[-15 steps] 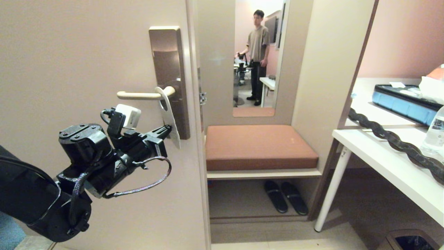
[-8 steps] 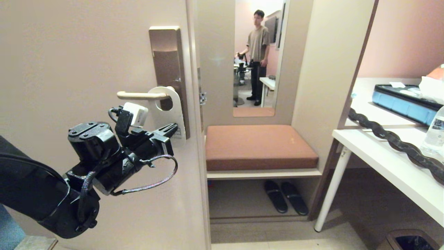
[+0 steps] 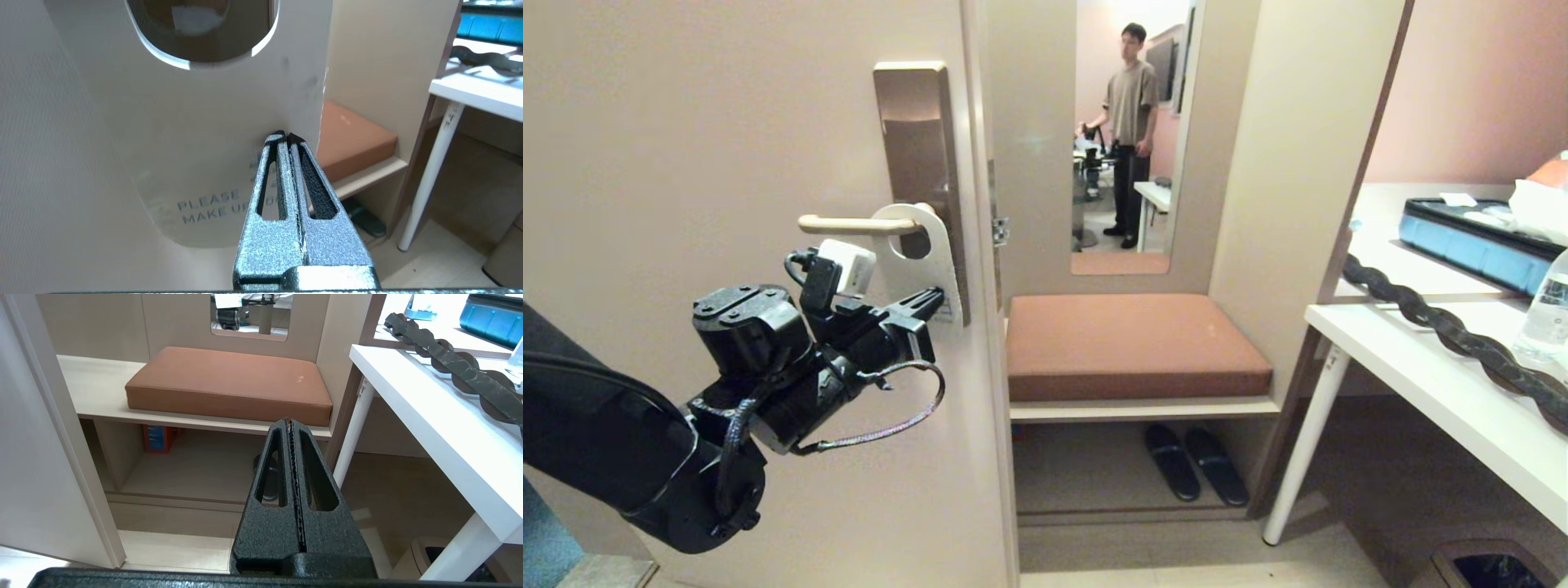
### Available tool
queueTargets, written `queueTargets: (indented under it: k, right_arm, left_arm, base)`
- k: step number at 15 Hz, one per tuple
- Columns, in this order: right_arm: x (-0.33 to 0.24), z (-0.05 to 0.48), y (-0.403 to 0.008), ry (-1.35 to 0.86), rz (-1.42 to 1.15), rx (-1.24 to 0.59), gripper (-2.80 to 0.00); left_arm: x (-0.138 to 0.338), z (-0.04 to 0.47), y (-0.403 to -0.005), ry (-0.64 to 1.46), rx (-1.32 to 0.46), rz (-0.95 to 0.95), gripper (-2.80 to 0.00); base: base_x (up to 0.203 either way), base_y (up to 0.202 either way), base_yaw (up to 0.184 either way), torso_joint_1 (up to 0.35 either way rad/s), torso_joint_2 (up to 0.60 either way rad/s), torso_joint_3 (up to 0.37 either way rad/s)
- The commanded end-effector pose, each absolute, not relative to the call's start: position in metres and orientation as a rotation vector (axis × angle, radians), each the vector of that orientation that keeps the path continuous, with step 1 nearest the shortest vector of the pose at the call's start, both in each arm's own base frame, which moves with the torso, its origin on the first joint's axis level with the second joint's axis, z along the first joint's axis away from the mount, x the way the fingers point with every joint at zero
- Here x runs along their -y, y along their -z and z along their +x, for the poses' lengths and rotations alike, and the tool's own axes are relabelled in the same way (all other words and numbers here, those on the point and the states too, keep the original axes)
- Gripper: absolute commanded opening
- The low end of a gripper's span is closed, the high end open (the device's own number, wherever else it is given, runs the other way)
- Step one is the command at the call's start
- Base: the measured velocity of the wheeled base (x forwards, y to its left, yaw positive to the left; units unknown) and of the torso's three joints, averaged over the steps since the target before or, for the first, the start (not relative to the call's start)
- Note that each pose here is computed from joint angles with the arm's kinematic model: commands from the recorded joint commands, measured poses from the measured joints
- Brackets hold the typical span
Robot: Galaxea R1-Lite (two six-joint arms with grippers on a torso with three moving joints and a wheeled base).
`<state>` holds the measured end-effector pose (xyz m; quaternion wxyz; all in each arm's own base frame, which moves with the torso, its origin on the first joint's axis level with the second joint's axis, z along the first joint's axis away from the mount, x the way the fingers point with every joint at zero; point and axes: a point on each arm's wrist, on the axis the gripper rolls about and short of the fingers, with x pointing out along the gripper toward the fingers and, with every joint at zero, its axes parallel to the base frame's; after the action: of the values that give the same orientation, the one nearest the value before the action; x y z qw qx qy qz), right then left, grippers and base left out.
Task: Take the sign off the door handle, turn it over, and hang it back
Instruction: Hang the sign back with the other side facing out
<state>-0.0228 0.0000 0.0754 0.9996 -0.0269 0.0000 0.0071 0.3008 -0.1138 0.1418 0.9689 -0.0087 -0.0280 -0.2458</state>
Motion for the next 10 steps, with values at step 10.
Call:
queueTargets:
  k: [10]
  right_arm:
    - [0.0000,-0.0228,-0.0755,-0.015,-0.055,0.000,-2.80]
  left_arm:
    - [0.1172,0.3089,-0.1463,0.497,0.091,-0.019,-2.80]
  base:
    - [0.000,0.000,0.000,0.000,0.00,0.000]
